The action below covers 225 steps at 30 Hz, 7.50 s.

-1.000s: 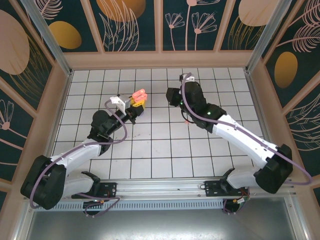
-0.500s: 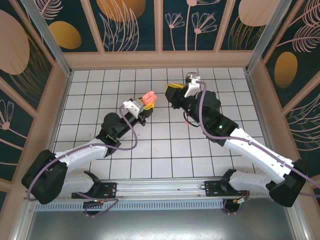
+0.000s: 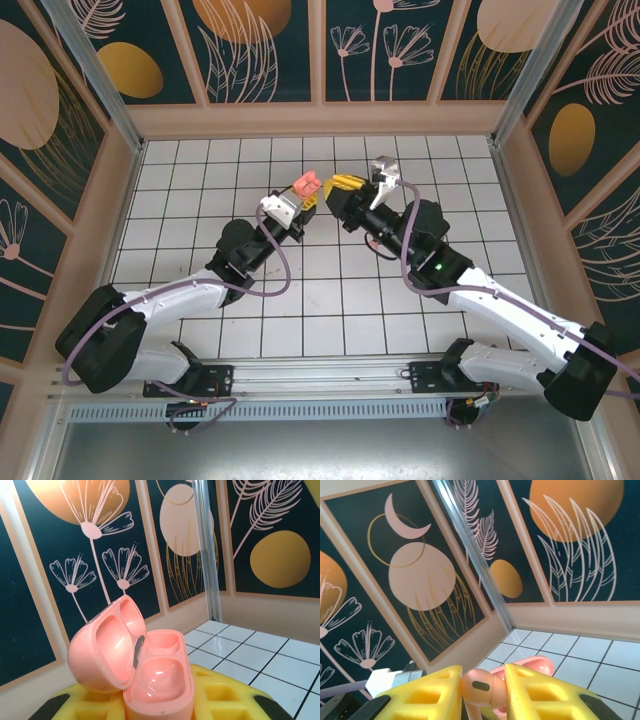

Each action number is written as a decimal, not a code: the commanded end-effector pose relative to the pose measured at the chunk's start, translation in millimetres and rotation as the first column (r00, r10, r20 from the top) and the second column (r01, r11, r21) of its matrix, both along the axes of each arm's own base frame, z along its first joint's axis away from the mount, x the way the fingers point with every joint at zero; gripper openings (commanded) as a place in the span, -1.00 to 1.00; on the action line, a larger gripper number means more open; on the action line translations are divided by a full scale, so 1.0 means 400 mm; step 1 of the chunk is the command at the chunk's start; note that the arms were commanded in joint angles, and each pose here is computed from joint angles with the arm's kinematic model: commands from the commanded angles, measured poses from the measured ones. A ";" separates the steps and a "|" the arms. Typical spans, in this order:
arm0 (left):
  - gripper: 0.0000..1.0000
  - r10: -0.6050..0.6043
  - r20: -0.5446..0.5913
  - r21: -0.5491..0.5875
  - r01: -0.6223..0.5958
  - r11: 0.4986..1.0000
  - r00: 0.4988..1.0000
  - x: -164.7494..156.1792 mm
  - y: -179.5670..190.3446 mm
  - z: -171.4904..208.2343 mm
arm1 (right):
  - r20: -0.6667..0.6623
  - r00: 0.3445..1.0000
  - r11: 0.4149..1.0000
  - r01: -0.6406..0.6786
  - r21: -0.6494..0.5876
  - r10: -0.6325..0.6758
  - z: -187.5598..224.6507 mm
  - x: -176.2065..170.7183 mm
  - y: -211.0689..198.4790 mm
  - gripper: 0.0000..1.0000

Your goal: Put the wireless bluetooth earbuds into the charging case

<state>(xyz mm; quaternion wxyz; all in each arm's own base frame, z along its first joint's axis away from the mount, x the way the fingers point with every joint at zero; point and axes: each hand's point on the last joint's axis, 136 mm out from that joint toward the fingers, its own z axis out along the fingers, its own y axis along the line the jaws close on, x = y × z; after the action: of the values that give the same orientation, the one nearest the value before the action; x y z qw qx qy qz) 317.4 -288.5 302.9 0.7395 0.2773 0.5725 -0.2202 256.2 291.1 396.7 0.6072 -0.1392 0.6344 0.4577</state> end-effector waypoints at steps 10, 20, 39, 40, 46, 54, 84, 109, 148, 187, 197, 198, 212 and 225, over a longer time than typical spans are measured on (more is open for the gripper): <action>-1.00 -0.076 0.076 -0.076 0.081 0.994 0.994 -0.031 -0.027 0.098 | 0.051 0.995 0.996 -0.085 0.026 0.083 0.002 -0.005 0.055 -0.45; -1.00 -0.107 0.077 -0.083 0.113 0.990 0.991 -0.044 -0.043 0.108 | 0.036 0.996 0.996 -0.083 0.013 0.083 -0.017 0.012 0.074 -0.45; -1.00 -0.137 0.086 -0.085 0.144 0.986 0.987 -0.062 -0.057 0.119 | 0.002 1.000 0.999 -0.028 -0.033 0.028 -0.052 0.060 0.076 -0.47; -1.00 -0.138 0.085 -0.085 0.145 0.986 0.987 -0.062 -0.058 0.118 | 0.000 1.000 0.999 -0.021 -0.033 0.021 -0.054 0.062 0.075 -0.47; -1.00 -0.145 0.086 -0.079 0.152 0.985 0.986 -0.067 -0.064 0.117 | -0.004 1.000 1.000 -0.006 -0.012 0.006 -0.044 0.073 0.065 -0.47; -1.00 -0.164 0.082 -0.064 0.170 0.983 0.983 -0.074 -0.076 0.111 | -0.018 1.000 1.000 -0.002 -0.007 0.002 -0.043 0.085 0.069 -0.47; -1.00 -0.192 0.121 -0.042 0.199 0.979 0.974 -0.103 -0.095 0.144 | -0.062 0.987 0.966 0.132 -0.221 -0.149 -0.149 0.140 0.076 -0.50; -1.00 0.012 -0.023 -0.124 -0.015 0.992 1.000 -0.040 -0.013 0.067 | -0.074 0.992 0.995 0.095 -0.034 -0.097 0.057 0.076 0.004 -0.50; -1.00 0.195 -0.216 -0.196 -0.238 0.951 0.957 0.046 0.176 0.105 | -0.748 0.325 0.813 0.157 -0.561 -0.579 -0.841 0.104 -0.105 -0.52; -1.00 0.186 -0.227 -0.142 -0.221 0.965 0.956 0.076 0.157 0.101 | -0.682 0.181 0.665 -0.151 -0.732 -0.709 -0.966 0.059 -0.128 0.01; -1.00 0.162 -0.256 -0.125 -0.198 0.972 0.953 0.126 0.131 0.078 | -0.678 0.157 0.655 -0.177 -0.735 -0.718 -0.968 0.057 -0.127 -0.10; -1.00 0.160 -0.257 -0.126 -0.197 0.972 0.953 0.129 0.130 0.076 | -0.677 0.156 0.653 -0.178 -0.736 -0.720 -0.967 0.057 -0.127 -0.10; -1.00 0.134 -0.279 -0.130 -0.175 0.976 0.951 0.149 0.111 0.045 | -0.671 0.145 0.648 -0.176 -0.741 -0.727 -0.965 0.043 -0.135 -0.20; -1.00 0.122 -0.291 -0.137 -0.168 0.976 0.949 0.158 0.101 0.030 | -0.665 0.154 0.643 -0.171 -0.747 -0.731 -0.952 0.032 -0.137 -0.23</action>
<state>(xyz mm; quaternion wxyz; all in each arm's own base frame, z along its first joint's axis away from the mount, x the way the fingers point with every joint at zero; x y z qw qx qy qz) 377.4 -246.6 296.7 0.6691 0.1481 0.6906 -0.2310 285.9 241.2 16.4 0.0820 0.1039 0.9902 0.0456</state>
